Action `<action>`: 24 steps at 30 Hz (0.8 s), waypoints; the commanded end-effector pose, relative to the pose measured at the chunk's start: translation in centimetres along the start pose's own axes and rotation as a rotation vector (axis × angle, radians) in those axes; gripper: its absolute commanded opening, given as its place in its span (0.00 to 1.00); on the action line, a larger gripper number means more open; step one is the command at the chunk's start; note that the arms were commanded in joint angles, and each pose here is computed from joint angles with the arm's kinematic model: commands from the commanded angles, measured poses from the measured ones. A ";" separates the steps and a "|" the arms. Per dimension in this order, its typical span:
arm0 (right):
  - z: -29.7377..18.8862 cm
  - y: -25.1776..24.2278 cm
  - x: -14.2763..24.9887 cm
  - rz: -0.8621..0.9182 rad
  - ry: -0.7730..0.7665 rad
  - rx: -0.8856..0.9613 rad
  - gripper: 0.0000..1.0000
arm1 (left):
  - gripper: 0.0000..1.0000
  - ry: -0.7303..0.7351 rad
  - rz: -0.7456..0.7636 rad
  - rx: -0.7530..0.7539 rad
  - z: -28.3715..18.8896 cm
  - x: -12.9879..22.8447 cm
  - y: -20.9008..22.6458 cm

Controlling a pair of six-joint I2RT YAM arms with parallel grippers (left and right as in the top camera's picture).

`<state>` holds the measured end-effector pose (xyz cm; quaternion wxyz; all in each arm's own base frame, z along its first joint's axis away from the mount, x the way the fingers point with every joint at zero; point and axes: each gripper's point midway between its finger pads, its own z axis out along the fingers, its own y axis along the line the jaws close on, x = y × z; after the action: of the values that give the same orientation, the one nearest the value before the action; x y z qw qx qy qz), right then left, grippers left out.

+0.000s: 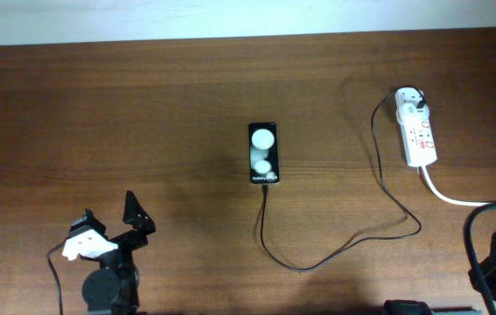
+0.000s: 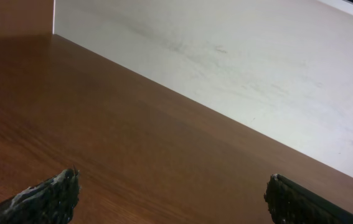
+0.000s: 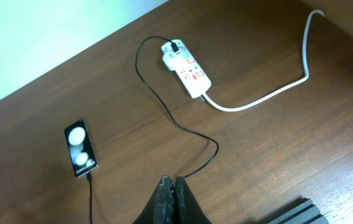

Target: Plug charger to phone and switch on socket

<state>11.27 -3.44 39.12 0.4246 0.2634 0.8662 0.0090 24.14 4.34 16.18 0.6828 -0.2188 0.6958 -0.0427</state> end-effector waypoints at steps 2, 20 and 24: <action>-0.2 0.2 0.2 -0.021 0.004 -0.016 0.04 | 0.99 -0.002 0.019 0.006 0.0 0.1 0.0; -0.4 1.3 0.7 -0.102 0.024 -0.087 0.04 | 0.99 0.050 0.446 0.208 -0.4 1.9 -3.1; -0.4 1.4 0.5 -0.101 0.013 -0.092 0.04 | 0.99 0.050 0.446 0.208 -0.4 1.9 -3.1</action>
<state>11.51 -2.12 39.04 0.4211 0.2094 0.8821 0.0258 24.57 1.37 15.72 0.6768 -0.0248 0.7354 0.0225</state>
